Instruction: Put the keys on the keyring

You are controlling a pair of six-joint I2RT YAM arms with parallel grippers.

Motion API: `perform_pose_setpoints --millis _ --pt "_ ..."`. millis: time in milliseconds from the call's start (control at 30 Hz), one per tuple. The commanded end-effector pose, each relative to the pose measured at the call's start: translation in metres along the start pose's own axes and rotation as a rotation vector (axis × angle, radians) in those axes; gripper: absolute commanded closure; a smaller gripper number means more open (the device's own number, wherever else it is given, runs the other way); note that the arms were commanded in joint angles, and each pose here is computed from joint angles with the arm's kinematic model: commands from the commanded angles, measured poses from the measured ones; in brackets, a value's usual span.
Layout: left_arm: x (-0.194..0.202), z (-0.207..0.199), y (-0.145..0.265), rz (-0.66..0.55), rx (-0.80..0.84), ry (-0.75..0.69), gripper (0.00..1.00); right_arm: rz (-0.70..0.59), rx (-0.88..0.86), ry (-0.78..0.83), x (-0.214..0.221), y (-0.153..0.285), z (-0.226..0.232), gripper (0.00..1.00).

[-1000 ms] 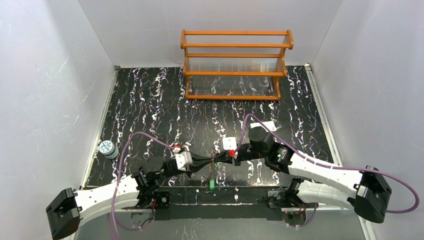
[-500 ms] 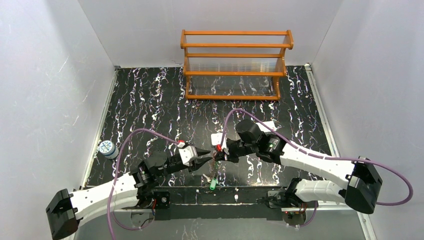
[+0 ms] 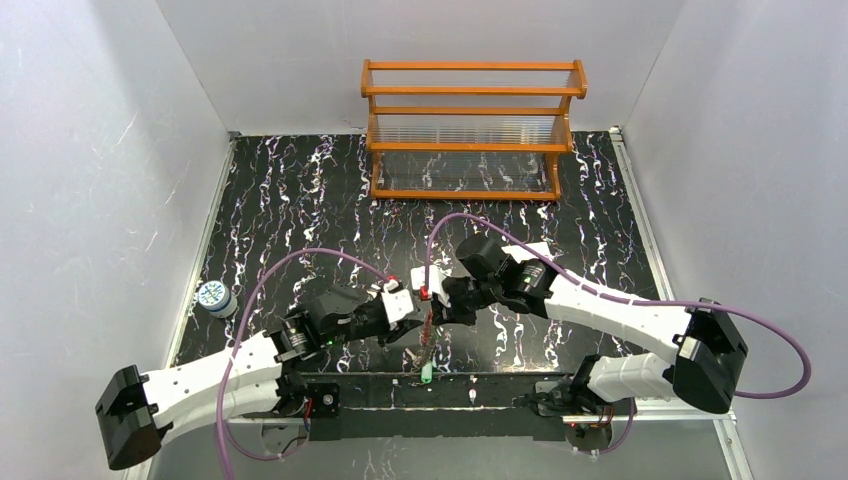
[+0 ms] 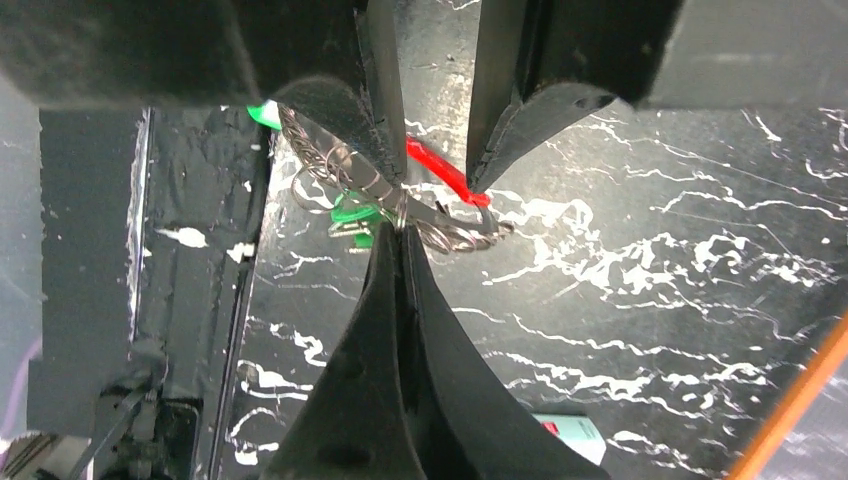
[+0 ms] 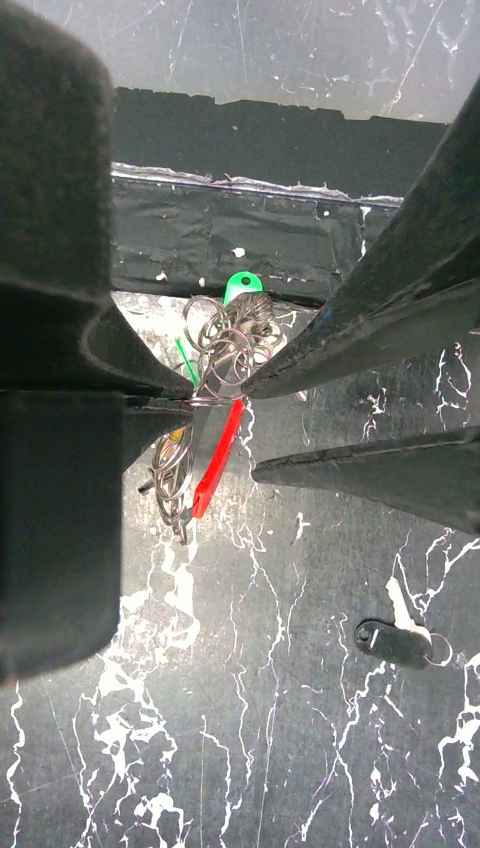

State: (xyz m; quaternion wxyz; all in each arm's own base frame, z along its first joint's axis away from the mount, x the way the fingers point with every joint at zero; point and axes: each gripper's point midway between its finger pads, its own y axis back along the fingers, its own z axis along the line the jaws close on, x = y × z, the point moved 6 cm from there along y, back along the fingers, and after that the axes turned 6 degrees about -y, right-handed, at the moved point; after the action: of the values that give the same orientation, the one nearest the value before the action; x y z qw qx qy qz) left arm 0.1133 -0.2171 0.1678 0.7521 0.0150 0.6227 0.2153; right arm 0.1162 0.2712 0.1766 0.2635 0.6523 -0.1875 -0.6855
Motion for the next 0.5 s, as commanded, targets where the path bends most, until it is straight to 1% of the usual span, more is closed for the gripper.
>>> perform_pose_setpoints --millis 0,233,467 --pt "-0.005 -0.003 -0.004 0.013 0.052 -0.009 0.72 -0.041 -0.013 0.029 -0.019 0.004 -0.001 0.99" --pt "-0.005 -0.005 -0.015 -0.008 0.079 0.0 0.73 -0.042 -0.02 0.027 -0.019 0.003 -0.001 0.99" --pt "-0.003 -0.008 -0.022 -0.019 0.102 0.007 0.78 -0.045 -0.023 0.029 -0.019 0.002 -0.001 0.99"
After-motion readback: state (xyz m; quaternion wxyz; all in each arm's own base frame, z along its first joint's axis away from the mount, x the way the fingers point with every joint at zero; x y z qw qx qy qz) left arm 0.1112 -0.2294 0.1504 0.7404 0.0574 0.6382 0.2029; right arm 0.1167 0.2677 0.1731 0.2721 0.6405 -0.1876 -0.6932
